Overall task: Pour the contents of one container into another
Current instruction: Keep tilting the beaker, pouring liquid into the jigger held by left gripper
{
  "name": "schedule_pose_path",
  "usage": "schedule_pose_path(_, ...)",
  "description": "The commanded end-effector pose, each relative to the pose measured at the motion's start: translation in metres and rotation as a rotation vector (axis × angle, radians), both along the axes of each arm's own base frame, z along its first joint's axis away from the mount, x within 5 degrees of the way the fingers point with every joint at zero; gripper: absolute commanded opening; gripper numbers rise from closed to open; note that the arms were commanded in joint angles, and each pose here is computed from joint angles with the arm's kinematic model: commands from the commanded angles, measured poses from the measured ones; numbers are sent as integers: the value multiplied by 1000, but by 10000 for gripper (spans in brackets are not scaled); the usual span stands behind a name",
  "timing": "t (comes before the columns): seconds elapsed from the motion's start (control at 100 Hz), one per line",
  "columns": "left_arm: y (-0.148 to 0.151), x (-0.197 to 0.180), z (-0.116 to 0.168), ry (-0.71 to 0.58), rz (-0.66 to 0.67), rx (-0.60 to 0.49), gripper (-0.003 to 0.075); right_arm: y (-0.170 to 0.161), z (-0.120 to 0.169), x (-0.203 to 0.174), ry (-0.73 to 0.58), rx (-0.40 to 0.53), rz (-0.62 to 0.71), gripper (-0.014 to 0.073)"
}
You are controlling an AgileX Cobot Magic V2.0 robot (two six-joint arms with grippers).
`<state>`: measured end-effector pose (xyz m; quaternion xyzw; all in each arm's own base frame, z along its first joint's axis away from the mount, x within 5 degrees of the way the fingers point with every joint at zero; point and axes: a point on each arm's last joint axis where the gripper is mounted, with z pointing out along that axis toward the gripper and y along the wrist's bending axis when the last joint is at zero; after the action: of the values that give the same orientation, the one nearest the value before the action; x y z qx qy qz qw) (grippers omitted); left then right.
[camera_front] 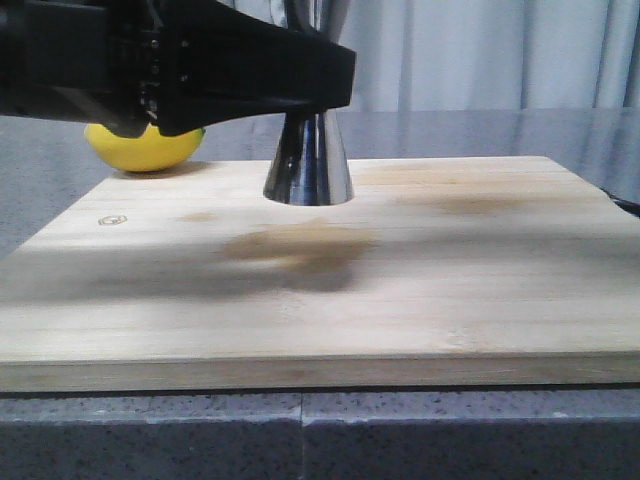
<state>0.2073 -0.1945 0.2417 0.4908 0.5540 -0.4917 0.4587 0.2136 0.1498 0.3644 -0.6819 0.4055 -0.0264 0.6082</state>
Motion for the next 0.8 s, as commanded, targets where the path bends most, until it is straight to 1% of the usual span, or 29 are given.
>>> schedule_pose_path(0.0,-1,-12,34,-30,-112,-210,-19,-2,18,-3,-81,7,-8,165)
schedule_pose_path(0.27,-1,-11,33,-30,-98,-196,-19,-3,19,-2,-101,-4,-16,165)
schedule_pose_path(0.5,-1,-10,33,-30,-91,-190,-19,-3,30,-1,-135,9,-22,165)
schedule_pose_path(0.79,-1,-9,32,-30,-79,-182,-19,-4,29,-1,-146,2,-26,165)
